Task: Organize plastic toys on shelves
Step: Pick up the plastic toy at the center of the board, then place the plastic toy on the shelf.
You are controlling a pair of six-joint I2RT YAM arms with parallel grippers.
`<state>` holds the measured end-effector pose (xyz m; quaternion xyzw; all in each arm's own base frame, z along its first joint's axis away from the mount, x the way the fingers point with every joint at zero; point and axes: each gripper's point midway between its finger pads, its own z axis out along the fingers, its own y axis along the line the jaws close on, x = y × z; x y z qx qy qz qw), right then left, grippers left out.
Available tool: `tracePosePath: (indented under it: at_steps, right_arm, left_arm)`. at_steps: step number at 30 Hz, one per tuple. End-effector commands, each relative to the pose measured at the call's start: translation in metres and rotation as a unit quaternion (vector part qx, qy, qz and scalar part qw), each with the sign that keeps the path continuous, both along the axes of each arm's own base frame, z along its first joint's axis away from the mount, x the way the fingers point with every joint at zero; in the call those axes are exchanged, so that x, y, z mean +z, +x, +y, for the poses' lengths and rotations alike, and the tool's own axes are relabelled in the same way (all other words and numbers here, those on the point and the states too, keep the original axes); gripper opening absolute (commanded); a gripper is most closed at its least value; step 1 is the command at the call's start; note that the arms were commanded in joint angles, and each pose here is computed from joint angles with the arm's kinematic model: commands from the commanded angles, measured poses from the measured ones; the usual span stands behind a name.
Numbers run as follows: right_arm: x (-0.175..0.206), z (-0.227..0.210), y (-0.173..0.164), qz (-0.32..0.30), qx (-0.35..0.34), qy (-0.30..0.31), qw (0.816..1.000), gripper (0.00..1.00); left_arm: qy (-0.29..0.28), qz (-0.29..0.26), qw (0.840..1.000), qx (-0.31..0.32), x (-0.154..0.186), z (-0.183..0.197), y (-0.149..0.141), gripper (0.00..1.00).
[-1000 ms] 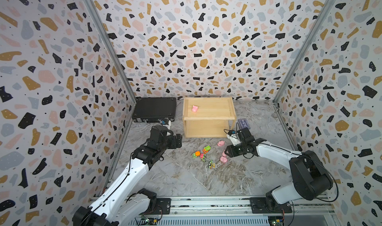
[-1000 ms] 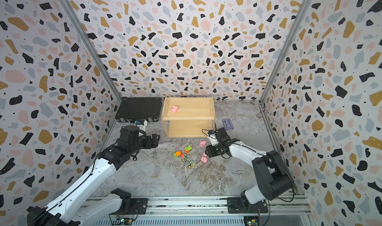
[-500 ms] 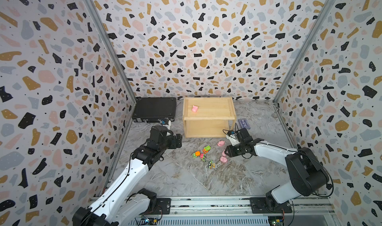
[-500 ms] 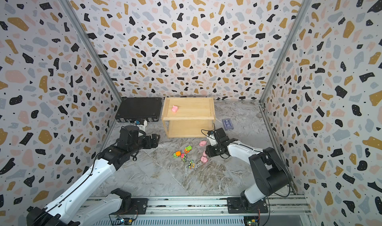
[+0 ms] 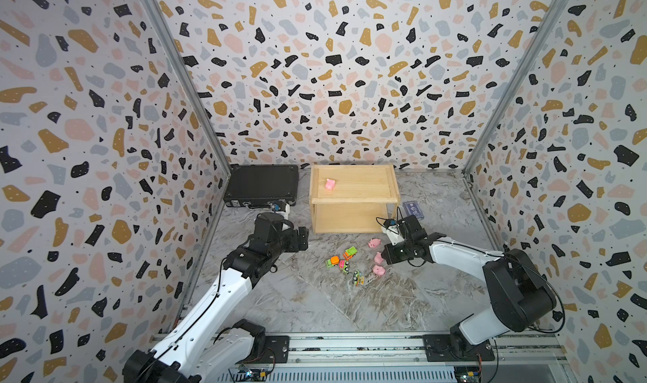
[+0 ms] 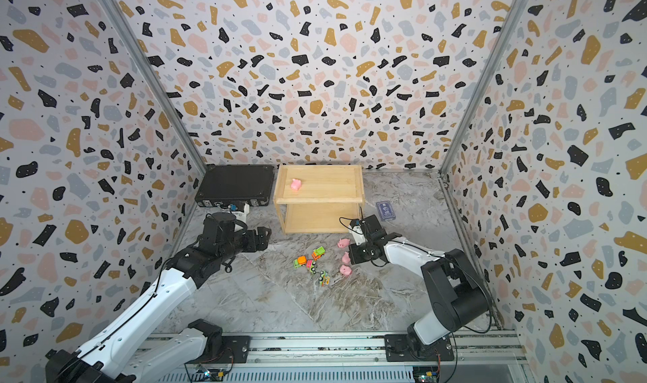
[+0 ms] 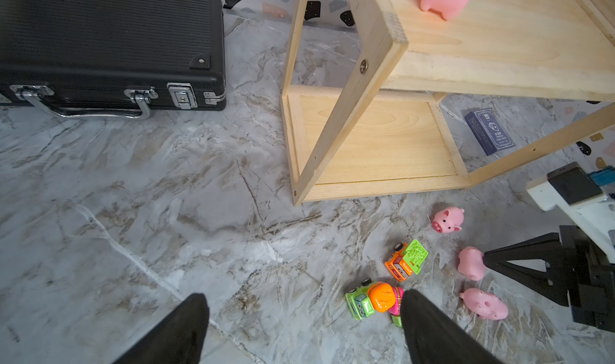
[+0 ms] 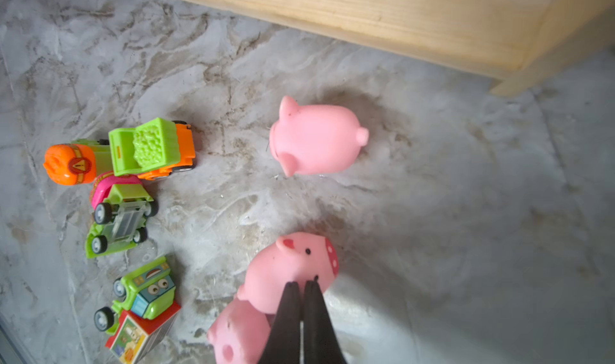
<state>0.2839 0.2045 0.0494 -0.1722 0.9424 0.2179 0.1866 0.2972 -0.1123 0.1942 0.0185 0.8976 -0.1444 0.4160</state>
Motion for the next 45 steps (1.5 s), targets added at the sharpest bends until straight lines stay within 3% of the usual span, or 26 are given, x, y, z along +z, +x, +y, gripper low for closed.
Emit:
tracePosePath:
  at_steps: [1, 5, 15, 19, 24, 29, 36, 45]
  right_arm:
    - [0.03, -0.003, 0.0, -0.019, 0.003, -0.006, 1.0, 0.0]
    - [0.06, 0.002, -0.008, -0.027, 0.022, 0.016, 0.999, 0.0]
    - [0.146, 0.042, -0.021, -0.036, 0.105, 0.142, 0.984, 0.0]
    - [0.185, 0.056, -0.009, -0.066, 0.116, 0.181, 0.974, 0.0]
    - [0.221, 0.066, 0.02, -0.097, 0.102, 0.182, 0.973, 0.0]
    - [0.239, 0.072, 0.055, -0.119, 0.074, 0.168, 0.976, 0.0]
    - [0.236, 0.086, 0.111, -0.113, 0.044, 0.134, 0.984, 0.0]
    - [0.224, 0.102, 0.139, -0.087, 0.043, 0.126, 0.987, 0.0]
  left_arm:
    - [0.001, -0.016, 1.0, 0.004, 0.004, 0.001, 0.005, 0.93]
    - [0.001, -0.017, 1.0, 0.004, 0.005, 0.002, 0.005, 0.94]
    - [0.001, -0.016, 1.0, 0.005, 0.003, 0.001, 0.006, 0.94]
    - [0.0, -0.015, 1.0, 0.004, 0.004, 0.001, 0.005, 0.94]
    - [0.003, -0.016, 1.0, 0.006, 0.004, 0.002, 0.005, 0.94]
    - [0.002, -0.015, 1.0, 0.004, 0.003, 0.001, 0.006, 0.94]
    - [0.002, -0.017, 1.0, 0.003, 0.005, 0.001, 0.006, 0.94]
    - [0.003, -0.017, 1.0, 0.003, 0.004, 0.001, 0.007, 0.94]
